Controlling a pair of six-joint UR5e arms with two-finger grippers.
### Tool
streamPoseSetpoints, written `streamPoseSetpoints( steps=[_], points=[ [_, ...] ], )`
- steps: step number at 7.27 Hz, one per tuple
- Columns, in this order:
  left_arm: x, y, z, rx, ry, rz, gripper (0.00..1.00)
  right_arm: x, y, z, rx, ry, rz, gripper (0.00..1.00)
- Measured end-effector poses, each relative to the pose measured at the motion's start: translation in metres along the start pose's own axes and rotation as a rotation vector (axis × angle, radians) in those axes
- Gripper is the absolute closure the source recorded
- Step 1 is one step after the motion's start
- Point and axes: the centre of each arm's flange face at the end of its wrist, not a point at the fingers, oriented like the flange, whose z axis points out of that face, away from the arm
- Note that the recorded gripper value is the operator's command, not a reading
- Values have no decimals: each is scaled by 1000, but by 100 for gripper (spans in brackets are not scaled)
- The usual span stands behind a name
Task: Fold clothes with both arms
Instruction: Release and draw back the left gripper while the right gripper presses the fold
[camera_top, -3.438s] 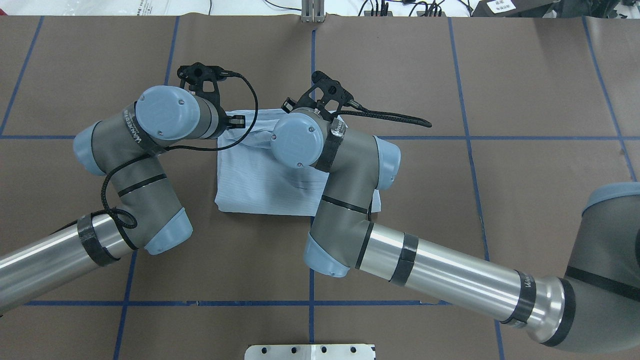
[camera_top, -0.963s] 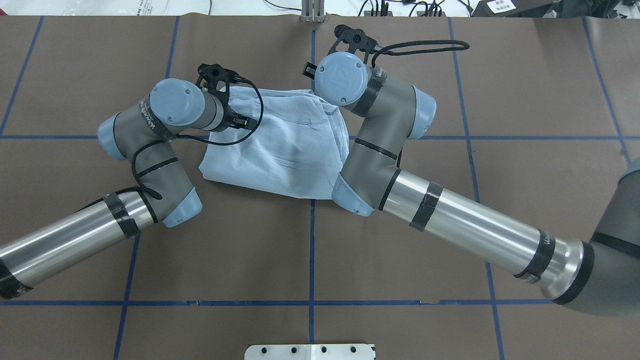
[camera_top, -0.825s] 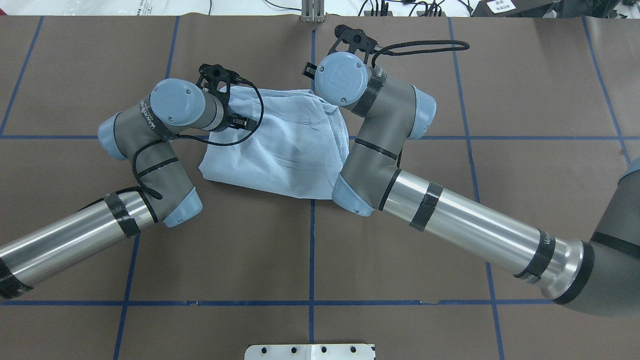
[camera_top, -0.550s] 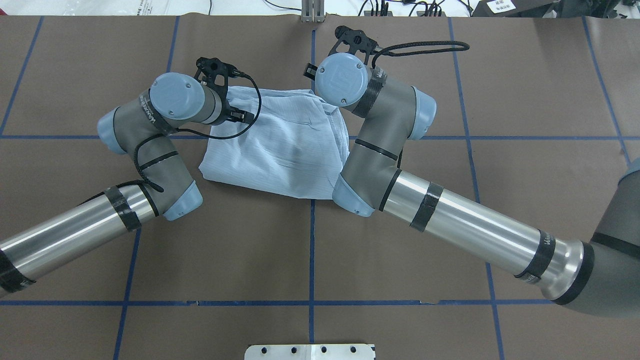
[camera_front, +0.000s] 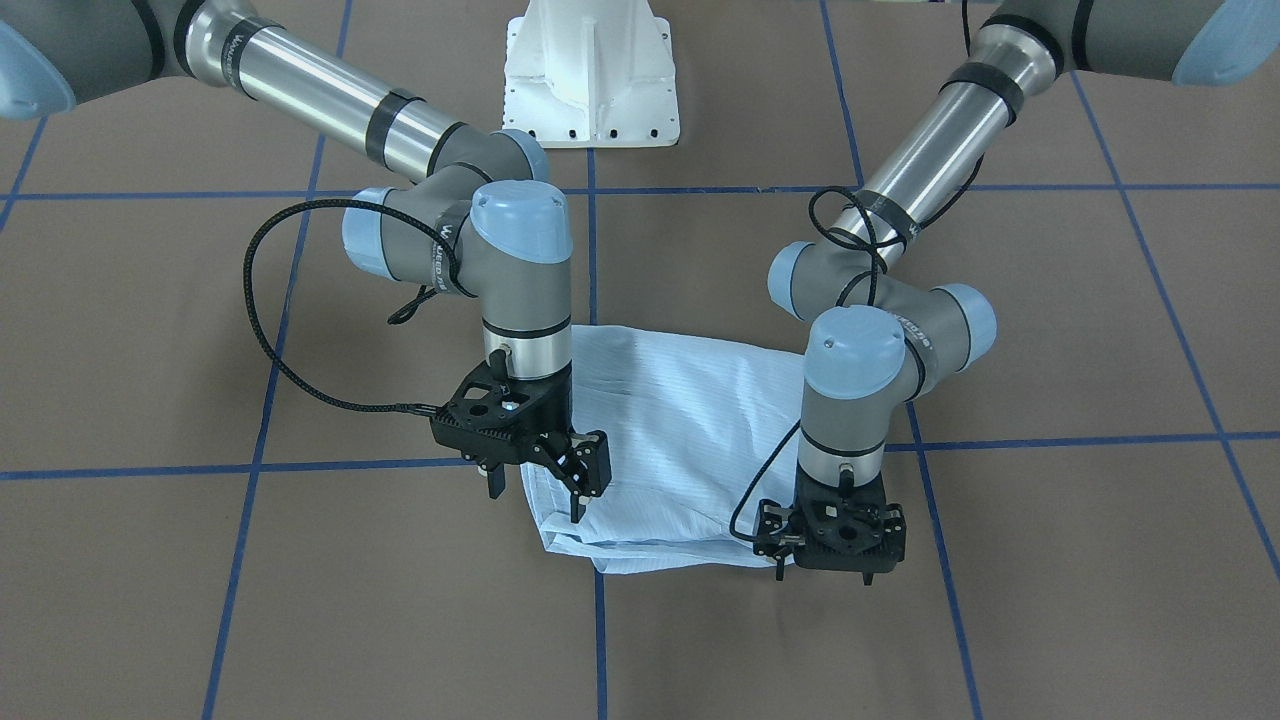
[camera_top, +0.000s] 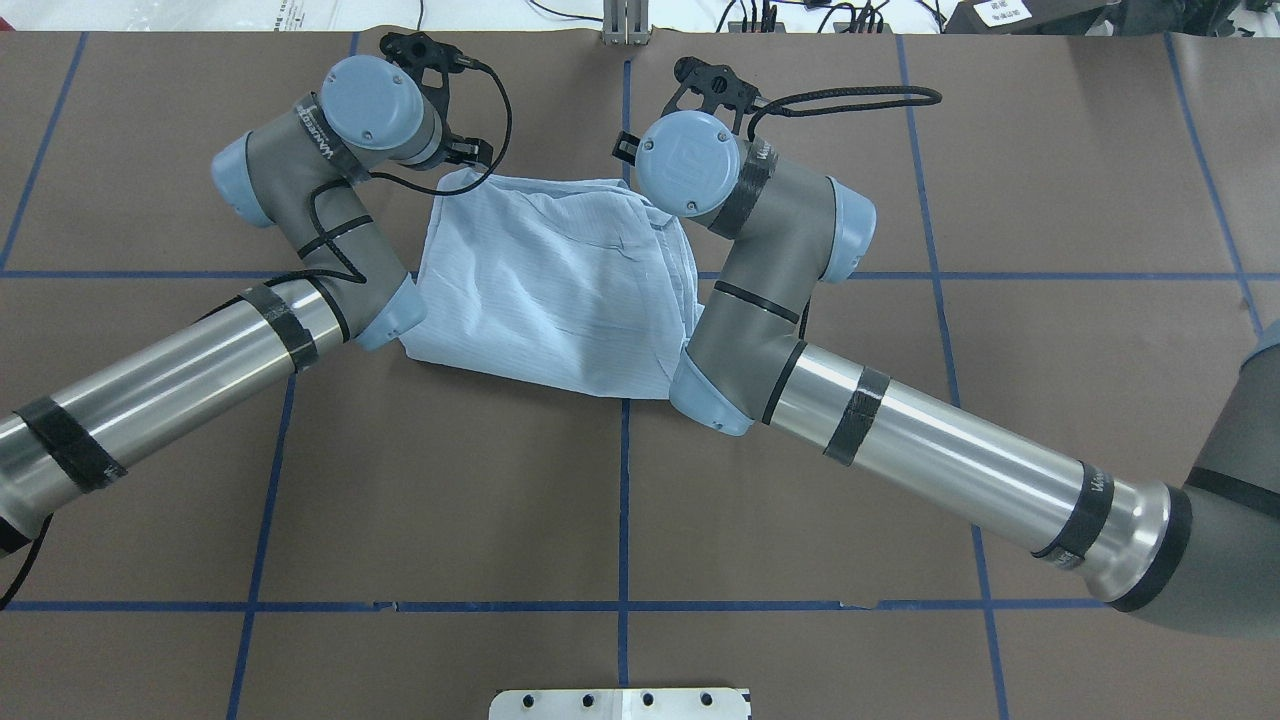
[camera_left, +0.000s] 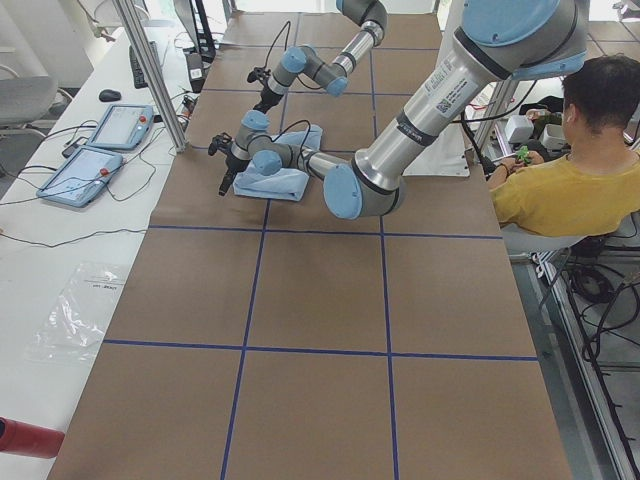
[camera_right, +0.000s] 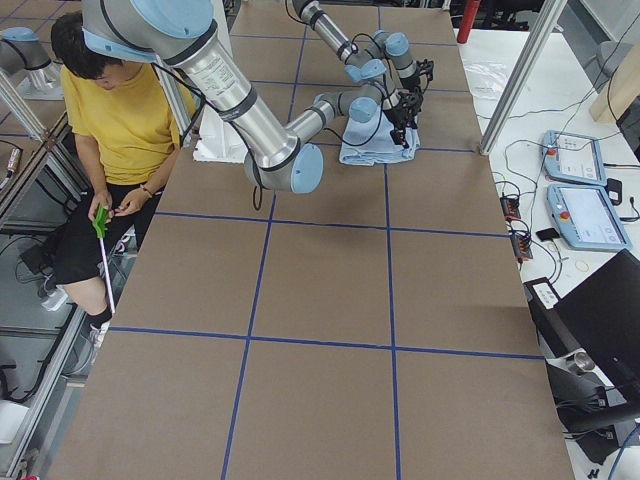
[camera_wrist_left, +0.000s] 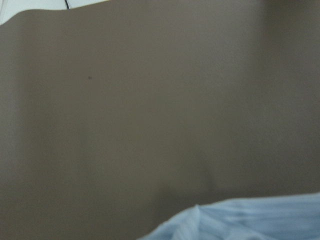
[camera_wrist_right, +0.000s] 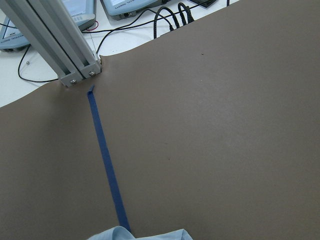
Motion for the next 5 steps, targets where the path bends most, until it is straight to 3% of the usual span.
streamPoseSetpoints(
  steps=[2,3,5],
  points=[
    [-30,-28,-7,17,-5,53,0,-2,1,-3,-3,-6,4,0],
    [-40,-33,-18,1,42,86,0,0,8,-8,-11,-13,3,0],
    [-67,-22,-40,-11,115,155,0,33,57,-37,-61,-17,-23,0]
  ],
)
